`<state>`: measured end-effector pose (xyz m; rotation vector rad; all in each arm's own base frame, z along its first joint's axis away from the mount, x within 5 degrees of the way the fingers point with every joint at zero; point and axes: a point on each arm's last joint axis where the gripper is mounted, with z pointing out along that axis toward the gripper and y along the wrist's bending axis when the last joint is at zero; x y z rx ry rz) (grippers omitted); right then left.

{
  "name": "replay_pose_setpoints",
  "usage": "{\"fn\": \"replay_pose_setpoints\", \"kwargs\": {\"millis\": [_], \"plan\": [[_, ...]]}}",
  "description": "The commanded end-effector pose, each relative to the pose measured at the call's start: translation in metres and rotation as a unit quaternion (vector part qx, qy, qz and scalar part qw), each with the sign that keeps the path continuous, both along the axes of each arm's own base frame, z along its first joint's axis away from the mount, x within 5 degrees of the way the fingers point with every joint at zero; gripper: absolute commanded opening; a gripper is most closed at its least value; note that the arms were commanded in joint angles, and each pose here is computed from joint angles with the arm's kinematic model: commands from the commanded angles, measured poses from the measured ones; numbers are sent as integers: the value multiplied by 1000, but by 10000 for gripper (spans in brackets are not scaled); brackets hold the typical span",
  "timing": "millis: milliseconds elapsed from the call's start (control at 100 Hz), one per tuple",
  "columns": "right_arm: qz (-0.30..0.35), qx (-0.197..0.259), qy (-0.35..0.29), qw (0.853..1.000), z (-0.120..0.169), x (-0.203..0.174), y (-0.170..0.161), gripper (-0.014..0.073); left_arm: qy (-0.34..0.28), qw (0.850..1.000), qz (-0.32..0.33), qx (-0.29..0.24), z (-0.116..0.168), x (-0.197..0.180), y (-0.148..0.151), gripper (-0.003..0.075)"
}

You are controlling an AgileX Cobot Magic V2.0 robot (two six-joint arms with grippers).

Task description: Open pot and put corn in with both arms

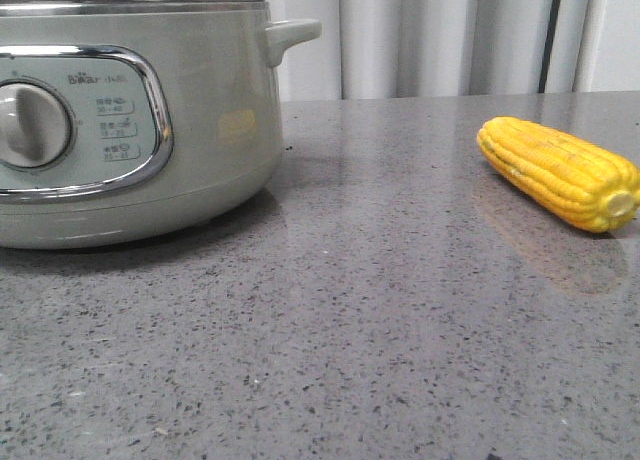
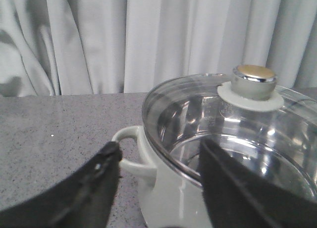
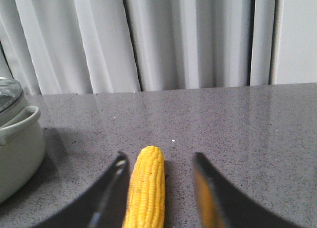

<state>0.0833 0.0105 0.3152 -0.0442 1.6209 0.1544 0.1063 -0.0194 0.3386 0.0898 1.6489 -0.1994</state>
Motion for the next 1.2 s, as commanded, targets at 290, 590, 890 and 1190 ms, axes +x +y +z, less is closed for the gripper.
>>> {"fn": "replay_pose_setpoints", "kwargs": {"millis": [290,590,890,1190], "plan": [[-2,-17,-7,1000,24,22,3,462,-1,999,-46,19,48,72,-29,481],[-2,-21,3,1000,22,27,3,461,-34,993,-112,10,49,118,-79,526],[-2,-21,4,1000,22,27,3,461,-29,994,-106,13,28,155,-96,610],[-2,-21,4,1000,22,27,3,461,-12,994,-104,16,14,167,-101,587]]}}
